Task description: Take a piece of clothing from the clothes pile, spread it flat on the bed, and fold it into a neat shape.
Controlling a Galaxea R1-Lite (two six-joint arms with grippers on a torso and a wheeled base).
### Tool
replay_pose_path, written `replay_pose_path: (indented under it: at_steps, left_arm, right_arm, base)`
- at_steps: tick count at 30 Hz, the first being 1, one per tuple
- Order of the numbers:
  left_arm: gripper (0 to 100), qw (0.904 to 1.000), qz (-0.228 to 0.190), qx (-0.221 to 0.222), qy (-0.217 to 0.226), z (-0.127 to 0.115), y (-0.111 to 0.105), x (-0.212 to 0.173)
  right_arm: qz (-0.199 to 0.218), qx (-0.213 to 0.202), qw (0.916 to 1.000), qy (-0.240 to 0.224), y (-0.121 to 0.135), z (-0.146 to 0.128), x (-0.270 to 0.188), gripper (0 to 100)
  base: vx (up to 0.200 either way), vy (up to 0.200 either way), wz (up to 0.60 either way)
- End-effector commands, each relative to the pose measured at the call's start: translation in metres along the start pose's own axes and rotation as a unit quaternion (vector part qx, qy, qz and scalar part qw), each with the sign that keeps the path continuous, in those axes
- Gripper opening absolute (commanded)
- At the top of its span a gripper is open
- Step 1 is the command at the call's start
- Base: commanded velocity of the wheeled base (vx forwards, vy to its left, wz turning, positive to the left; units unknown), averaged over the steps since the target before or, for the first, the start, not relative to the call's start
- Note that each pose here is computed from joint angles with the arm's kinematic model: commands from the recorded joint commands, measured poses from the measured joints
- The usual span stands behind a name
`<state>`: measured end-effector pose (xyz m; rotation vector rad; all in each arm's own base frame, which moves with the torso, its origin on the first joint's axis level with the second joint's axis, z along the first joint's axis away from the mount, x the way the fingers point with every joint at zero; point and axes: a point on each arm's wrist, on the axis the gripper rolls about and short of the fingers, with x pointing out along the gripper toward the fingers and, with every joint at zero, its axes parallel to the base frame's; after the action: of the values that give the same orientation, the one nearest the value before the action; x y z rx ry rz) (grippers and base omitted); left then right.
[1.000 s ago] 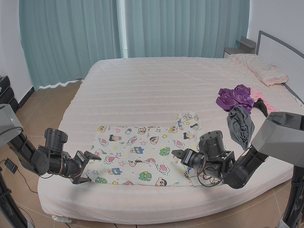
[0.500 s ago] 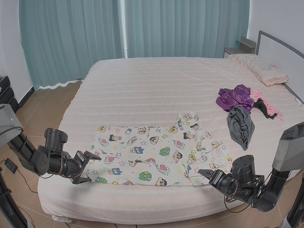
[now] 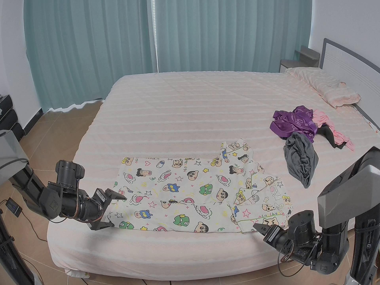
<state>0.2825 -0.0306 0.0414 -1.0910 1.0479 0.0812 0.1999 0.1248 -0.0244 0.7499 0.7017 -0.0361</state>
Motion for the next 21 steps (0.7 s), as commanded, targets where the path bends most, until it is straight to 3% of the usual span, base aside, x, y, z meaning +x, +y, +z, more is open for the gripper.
replay_pose_path:
  at_steps: [1,21]
  left_arm:
    - [100,1.0000,0.001,-0.001,0.000,0.000,0.000,0.000]
    - [100,1.0000,0.001,-0.001,0.000,0.000,0.000,0.000]
  right_arm:
    - [0.006,0.004,0.9999,-0.008,0.002,0.002,0.006,100]
    - [0.026,-0.011,0.9992,-0.028,0.011,0.008,0.019,100]
  base:
    - [0.000,0.000,0.00]
    - [0.000,0.000,0.00]
